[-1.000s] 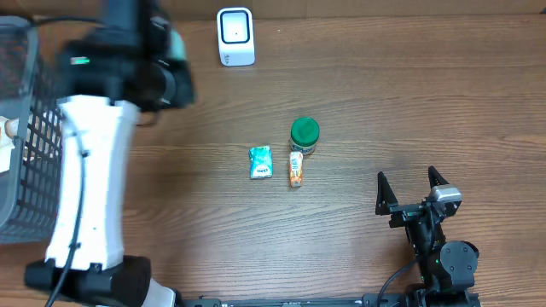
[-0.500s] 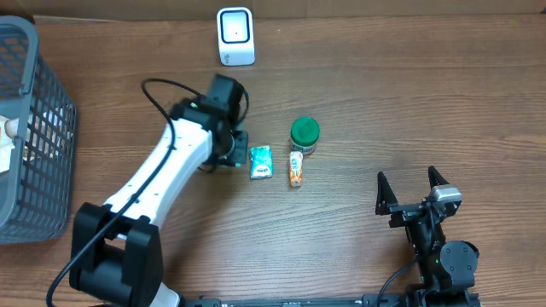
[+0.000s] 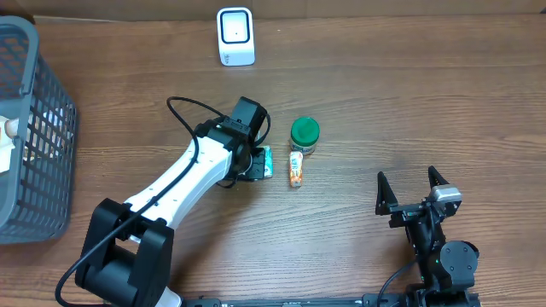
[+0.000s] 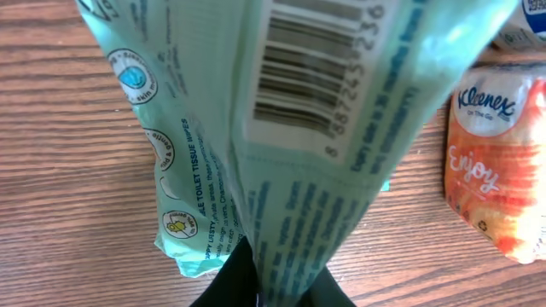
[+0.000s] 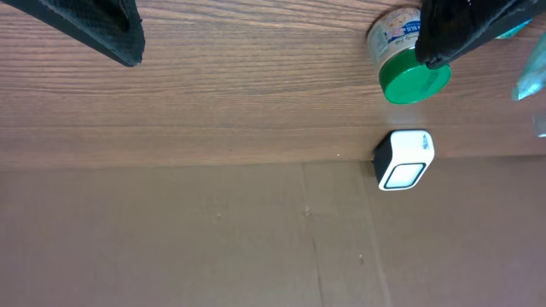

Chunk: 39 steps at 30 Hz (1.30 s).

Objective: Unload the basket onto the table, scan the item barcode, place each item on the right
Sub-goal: 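Place wipes packet beside first packet and return left gripper to basket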

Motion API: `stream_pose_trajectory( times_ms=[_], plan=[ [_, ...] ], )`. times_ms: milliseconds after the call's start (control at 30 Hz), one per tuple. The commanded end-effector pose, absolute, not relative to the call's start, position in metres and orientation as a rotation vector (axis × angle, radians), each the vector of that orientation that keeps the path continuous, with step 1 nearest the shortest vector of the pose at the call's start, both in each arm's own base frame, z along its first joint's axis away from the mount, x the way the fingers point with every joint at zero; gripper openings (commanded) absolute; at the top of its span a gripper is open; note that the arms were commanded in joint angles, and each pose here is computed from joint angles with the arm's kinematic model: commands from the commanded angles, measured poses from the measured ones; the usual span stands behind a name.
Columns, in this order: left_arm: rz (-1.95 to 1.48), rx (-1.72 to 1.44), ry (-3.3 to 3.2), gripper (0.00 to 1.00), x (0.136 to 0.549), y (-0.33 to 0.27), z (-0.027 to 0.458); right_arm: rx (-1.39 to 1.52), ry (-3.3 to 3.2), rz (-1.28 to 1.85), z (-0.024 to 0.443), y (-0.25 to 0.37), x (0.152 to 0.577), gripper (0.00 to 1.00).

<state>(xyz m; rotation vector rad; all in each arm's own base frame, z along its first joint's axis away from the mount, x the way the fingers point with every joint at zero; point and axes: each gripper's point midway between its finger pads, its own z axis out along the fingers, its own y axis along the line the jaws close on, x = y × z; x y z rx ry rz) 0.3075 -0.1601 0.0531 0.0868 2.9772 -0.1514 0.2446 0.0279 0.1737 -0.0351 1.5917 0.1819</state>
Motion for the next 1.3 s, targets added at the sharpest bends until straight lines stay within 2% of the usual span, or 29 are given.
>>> stream_pose_trajectory(
  times_ms=[0,33,100,200,367,500,633,767,800,967,1100,1200,1267],
  plan=[
    [-0.151,0.066,2.99,0.13,0.303,-0.16,0.052,-0.036,1.591,0.189,0.171,0.029,0.245,1.0],
    [-0.151,0.035,2.993,0.19,0.303,-0.16,0.051,-0.036,1.591,0.189,0.171,0.029,0.245,1.0],
    [-0.159,-0.01,2.988,0.4,0.305,-0.16,0.052,-0.036,1.591,0.189,0.171,0.029,0.245,1.0],
    [-0.167,-0.009,2.975,0.54,0.308,-0.162,0.052,-0.036,1.591,0.189,0.171,0.029,0.245,1.0],
    [-0.19,0.012,2.919,0.51,0.323,-0.168,0.064,-0.036,1.591,0.189,0.171,0.029,0.245,1.0],
    [-0.169,0.035,2.841,0.52,0.345,-0.17,0.106,-0.036,1.591,0.189,0.171,0.029,0.245,1.0],
    [-0.133,0.099,2.718,0.56,0.37,-0.165,0.183,-0.036,1.591,0.189,0.171,0.029,0.245,1.0],
    [-0.161,0.059,2.589,0.67,0.391,-0.151,0.255,-0.036,1.591,0.189,0.171,0.029,0.245,1.0],
    [-0.175,0.01,2.53,0.7,0.398,-0.139,0.286,-0.036,1.591,0.189,0.171,0.029,0.245,1.0],
    [-0.186,-0.173,2.348,0.73,0.408,-0.078,0.372,-0.036,1.591,0.189,0.171,0.029,0.245,1.0],
    [-0.135,-0.429,2.165,0.75,0.398,0.013,0.435,-0.036,1.591,0.189,0.171,0.029,0.245,1.0],
    [-0.078,-0.59,2.092,0.75,0.389,0.066,0.446,-0.036,1.591,0.189,0.171,0.029,0.245,1.0],
    [-0.033,-0.788,2.035,0.71,0.376,0.116,0.444,-0.036,1.591,0.189,0.171,0.029,0.245,1.0]
  ],
)
